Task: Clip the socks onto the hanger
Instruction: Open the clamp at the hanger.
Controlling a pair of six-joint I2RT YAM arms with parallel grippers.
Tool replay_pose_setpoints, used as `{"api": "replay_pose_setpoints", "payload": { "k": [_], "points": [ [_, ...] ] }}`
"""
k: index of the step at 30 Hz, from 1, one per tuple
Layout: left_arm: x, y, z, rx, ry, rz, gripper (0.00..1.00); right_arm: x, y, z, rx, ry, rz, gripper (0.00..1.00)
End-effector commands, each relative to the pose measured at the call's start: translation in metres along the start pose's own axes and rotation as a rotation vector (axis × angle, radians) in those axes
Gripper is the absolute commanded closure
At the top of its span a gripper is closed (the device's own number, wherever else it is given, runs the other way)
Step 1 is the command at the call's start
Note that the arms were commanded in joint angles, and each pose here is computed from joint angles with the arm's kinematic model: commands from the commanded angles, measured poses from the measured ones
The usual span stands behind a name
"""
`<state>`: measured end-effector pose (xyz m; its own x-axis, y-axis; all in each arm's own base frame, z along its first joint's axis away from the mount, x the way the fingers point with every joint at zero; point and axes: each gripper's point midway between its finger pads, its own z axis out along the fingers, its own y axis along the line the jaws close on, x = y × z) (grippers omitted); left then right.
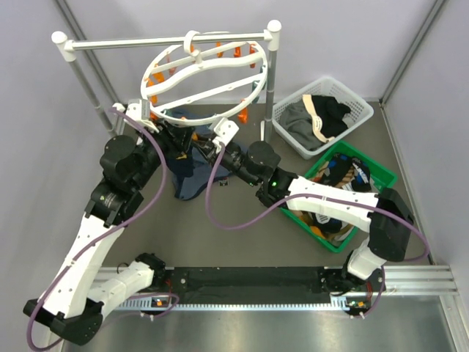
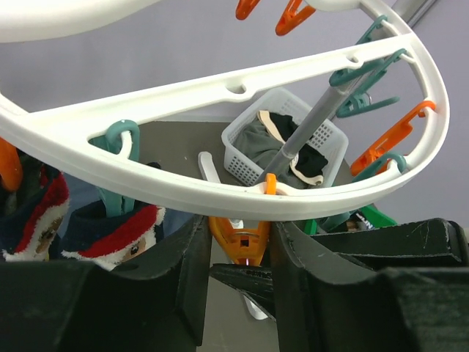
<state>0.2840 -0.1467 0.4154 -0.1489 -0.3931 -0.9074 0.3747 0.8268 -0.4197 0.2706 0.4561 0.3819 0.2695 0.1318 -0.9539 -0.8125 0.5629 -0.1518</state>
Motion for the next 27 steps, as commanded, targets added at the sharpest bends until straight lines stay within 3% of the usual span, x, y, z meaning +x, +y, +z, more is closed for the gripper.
{"api": "replay_pose_setpoints", "payload": {
  "k": [1,4,8,12,15,16,18,23,27],
  "points": [
    [-0.032,-0.013,0.006,0.055,-0.114,0.058,0.79,-0.014,0.008,0.003,-0.018,-0.009,0.030,0.89],
    [-0.028,-0.011,0.009,0.054,-0.112,0.085,0.88,-0.008,0.007,-0.004,-0.007,0.035,0.058,0.72],
    [-0.019,-0.006,0.013,0.049,-0.096,0.119,1.00,-0.003,0.006,-0.018,-0.003,0.109,0.077,0.60],
    [-0.008,-0.005,0.016,0.076,-0.085,0.148,1.00,0.010,0.000,-0.044,0.018,0.248,0.090,0.48],
    [-0.003,-0.005,0.017,0.088,-0.075,0.184,1.00,0.037,-0.004,-0.077,0.048,0.423,0.112,0.33],
    [-0.003,-0.005,0.016,0.092,-0.077,0.195,1.00,0.055,-0.007,-0.096,0.064,0.525,0.101,0.30],
    [0.003,-0.002,0.015,0.096,-0.073,0.210,1.00,0.065,-0.011,-0.118,0.114,0.604,0.184,0.26],
    [0.017,0.004,0.012,0.103,-0.062,0.239,1.00,0.104,-0.033,-0.196,0.291,0.872,0.315,0.13],
    [0.022,0.005,0.010,0.108,-0.055,0.251,1.00,0.113,-0.070,-0.249,0.501,0.968,0.374,0.07]
  ]
}}
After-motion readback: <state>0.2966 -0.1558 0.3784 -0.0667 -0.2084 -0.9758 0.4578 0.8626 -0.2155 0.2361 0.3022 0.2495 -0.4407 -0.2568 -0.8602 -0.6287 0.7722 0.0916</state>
